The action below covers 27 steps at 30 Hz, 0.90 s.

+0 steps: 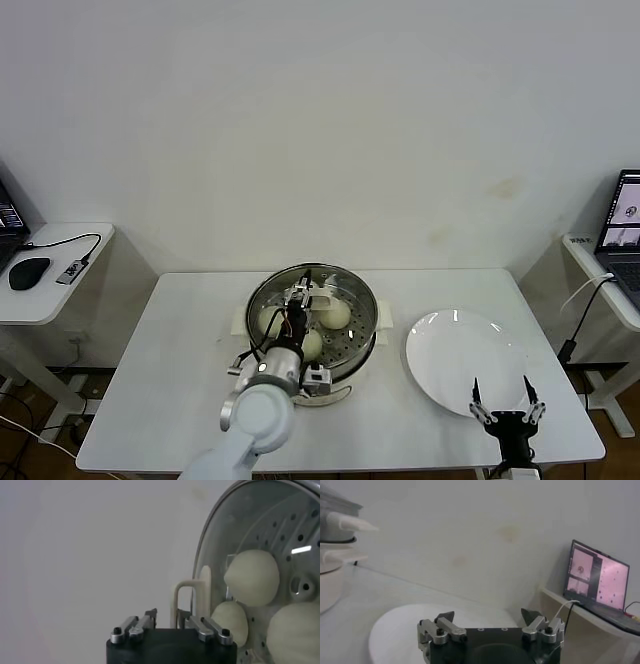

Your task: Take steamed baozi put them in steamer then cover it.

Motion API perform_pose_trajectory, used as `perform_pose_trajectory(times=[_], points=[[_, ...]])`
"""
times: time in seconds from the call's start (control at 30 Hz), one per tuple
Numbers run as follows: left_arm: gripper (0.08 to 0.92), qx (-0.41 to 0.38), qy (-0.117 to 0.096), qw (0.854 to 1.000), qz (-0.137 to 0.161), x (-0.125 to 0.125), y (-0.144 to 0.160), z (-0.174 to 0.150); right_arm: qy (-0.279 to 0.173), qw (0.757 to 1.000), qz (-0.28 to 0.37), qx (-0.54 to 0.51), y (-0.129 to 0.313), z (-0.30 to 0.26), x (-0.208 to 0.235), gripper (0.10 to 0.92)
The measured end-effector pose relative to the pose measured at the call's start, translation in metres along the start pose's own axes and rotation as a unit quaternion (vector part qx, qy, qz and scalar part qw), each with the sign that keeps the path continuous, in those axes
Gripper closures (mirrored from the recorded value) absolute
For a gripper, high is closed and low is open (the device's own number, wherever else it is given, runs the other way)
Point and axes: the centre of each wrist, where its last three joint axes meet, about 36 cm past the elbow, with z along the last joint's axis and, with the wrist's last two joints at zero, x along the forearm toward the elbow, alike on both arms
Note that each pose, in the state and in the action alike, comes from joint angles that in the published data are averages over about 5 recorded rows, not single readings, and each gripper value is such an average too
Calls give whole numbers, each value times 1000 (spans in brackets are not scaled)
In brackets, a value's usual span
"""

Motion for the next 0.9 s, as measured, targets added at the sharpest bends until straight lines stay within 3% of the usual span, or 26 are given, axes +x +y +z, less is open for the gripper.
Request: perform_pose_trajectory(times=[0.17,0.37,0.6,0.77,0.9], points=[[352,7,-9,1000,-11,22,7,7,0,1000,-1,2,-1,0,1,200],[202,27,-27,999,-29,66,20,20,-4,1000,-5,2,1,0,2,200],[177,130,-34,990,-35,115,28,49,-14,1000,-20,-3,3,-2,3,200],[177,258,-19,965,-54,129,25,81,-27,999,-41,-11,4,-5,5,200],[177,370,10,927,-59,140,12,105,-40,997,-65,-20,5,-6,8,200]])
